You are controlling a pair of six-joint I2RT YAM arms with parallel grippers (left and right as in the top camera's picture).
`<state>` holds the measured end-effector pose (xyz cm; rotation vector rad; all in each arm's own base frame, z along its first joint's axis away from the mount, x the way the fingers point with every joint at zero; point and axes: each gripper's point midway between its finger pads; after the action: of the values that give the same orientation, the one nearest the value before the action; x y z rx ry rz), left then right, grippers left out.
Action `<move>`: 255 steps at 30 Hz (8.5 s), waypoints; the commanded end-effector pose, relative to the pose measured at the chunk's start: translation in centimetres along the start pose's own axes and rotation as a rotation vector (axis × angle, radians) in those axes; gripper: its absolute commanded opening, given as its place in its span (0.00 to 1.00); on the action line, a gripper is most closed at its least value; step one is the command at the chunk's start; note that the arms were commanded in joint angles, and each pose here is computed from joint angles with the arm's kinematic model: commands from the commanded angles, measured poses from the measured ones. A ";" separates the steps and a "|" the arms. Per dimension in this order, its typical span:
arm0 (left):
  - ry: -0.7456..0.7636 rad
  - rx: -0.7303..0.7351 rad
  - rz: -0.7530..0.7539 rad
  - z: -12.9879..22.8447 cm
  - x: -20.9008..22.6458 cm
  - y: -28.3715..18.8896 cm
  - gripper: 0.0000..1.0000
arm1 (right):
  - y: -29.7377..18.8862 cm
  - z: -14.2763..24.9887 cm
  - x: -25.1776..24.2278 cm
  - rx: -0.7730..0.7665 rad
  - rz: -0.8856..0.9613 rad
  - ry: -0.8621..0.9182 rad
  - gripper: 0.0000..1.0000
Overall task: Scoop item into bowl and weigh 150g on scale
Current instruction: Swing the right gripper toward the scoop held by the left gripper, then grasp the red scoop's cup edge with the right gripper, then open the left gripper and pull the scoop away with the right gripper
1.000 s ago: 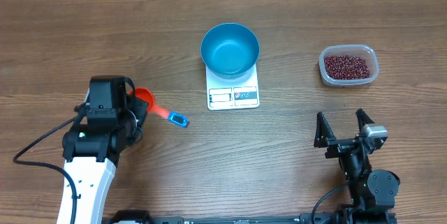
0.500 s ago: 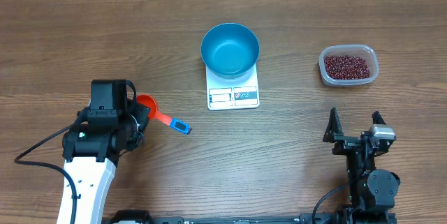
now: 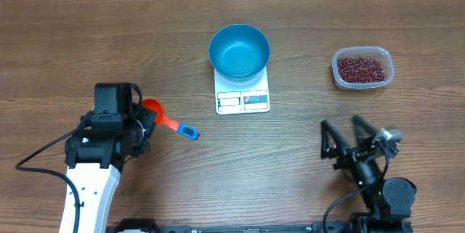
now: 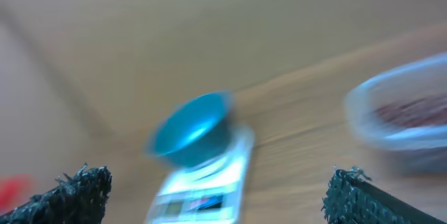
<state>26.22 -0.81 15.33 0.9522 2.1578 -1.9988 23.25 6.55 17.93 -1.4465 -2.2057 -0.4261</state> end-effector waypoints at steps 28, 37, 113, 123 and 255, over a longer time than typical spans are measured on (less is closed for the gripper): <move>-0.005 0.203 -0.025 3.4 -1.0 2.0 0.04 | -0.1 -2.1 4.4 0.157 -0.074 0.244 1.00; 0.044 0.238 -0.056 5.1 -1.1 2.7 0.04 | 2.4 -1.3 4.8 0.473 0.008 0.380 1.00; -0.051 0.327 -0.109 12.3 -1.6 2.1 0.04 | 8.9 12.9 20.6 0.783 -0.179 0.533 0.35; -0.039 0.352 -0.106 13.0 -1.7 1.9 0.04 | 8.9 12.9 20.6 0.782 -0.179 0.533 0.29; 1.217 0.114 0.134 7.2 -6.8 -1.1 1.00 | 4.7 10.0 13.3 0.763 0.032 0.261 0.04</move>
<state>28.27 -10.05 17.41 2.5169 2.2186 -1.7576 20.38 23.61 14.96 -0.9317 -1.7889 0.2703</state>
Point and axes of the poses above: each gripper's point midway between its finger pads, its own y axis out along the fingers, its own x axis along the line the jaws close on, z = x × y
